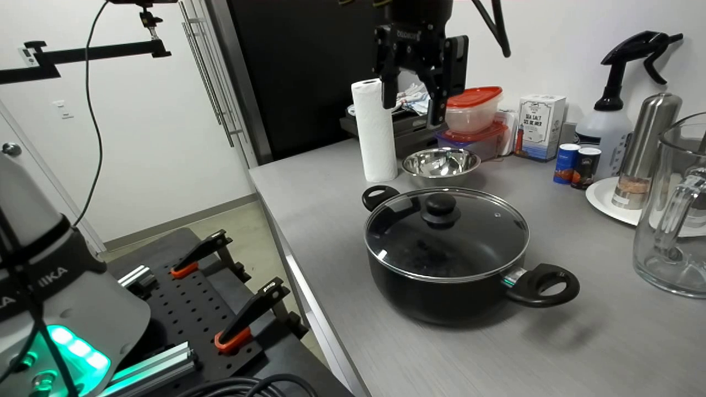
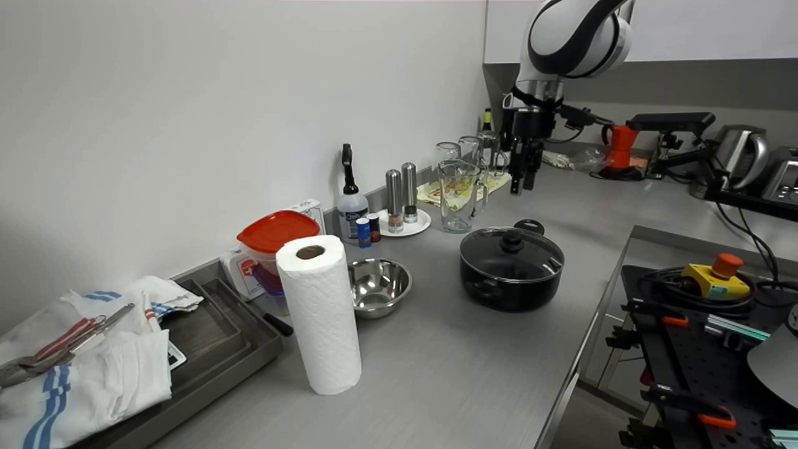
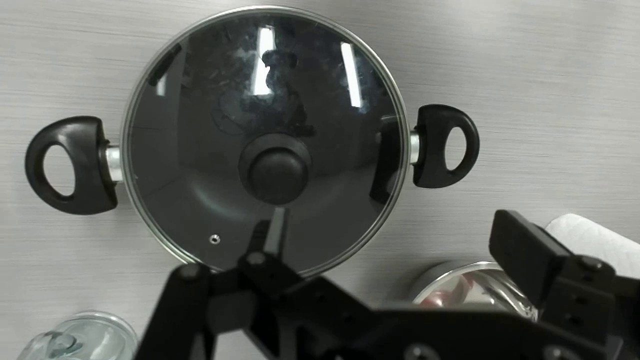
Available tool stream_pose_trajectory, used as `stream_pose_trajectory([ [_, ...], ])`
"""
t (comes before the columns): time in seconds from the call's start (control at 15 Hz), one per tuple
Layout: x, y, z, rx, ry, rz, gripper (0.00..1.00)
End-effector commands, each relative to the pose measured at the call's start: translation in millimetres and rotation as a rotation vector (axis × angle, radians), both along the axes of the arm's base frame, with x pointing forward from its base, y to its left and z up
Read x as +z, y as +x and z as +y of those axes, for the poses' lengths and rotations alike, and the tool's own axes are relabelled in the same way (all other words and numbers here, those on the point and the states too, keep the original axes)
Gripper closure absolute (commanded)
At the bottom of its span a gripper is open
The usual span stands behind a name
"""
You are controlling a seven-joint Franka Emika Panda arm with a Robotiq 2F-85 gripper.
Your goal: Put the glass lid on the counter.
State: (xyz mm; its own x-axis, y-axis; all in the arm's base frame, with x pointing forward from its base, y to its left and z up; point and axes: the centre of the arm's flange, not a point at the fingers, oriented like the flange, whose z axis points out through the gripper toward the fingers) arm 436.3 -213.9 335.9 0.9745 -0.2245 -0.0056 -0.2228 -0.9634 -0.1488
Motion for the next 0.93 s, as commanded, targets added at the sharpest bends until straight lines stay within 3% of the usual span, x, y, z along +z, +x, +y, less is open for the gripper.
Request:
stream_pose_trajectory([
  [0.0,-17.8,13.3,-17.4,-0.033,-0.011,-0.002,0.00],
  [0.87,-94.6,33.9,-23.5,-0.131,-0.107,-0.002,0.00],
])
